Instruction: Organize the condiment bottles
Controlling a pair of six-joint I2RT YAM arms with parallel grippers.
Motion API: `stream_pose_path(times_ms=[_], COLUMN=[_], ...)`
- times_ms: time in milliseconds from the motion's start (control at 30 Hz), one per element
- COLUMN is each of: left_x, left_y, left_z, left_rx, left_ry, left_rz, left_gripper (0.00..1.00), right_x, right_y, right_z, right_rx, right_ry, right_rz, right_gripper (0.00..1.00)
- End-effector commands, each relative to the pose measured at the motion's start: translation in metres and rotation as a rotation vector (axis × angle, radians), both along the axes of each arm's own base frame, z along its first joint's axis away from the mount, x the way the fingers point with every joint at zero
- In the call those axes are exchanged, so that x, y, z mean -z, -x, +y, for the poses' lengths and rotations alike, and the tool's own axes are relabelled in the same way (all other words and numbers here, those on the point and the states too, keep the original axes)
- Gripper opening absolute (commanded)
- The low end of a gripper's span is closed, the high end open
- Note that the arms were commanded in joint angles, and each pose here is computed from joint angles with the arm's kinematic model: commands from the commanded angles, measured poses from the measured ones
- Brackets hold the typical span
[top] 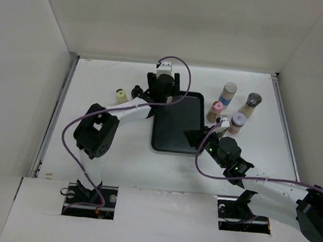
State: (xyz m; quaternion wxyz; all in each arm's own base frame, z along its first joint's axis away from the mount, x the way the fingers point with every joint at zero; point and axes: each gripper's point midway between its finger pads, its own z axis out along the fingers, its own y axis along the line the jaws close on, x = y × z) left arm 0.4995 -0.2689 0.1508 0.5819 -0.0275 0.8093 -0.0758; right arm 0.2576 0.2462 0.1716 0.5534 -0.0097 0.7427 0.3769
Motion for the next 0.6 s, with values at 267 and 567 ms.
stream_pose_path(times_ms=[267, 567], left_x=[-0.074, -0.032], left_y=[0.084, 0.06], left_z=[0.087, 0.126], left_rx=[-0.134, -0.211], left_ry=[0.109, 0.075], left_rz=[-0.122, -0.039], left_gripper=[0.8, 0.8], right_x=[-0.016, -0.007], right_y=[-0.001, -0.004], right_z=[0.003, 0.01], right_rx=[-0.007, -0.02], right_ry=[-0.058, -0.032], right_rz=[-0.037, -0.02], right_gripper=[0.42, 0.52])
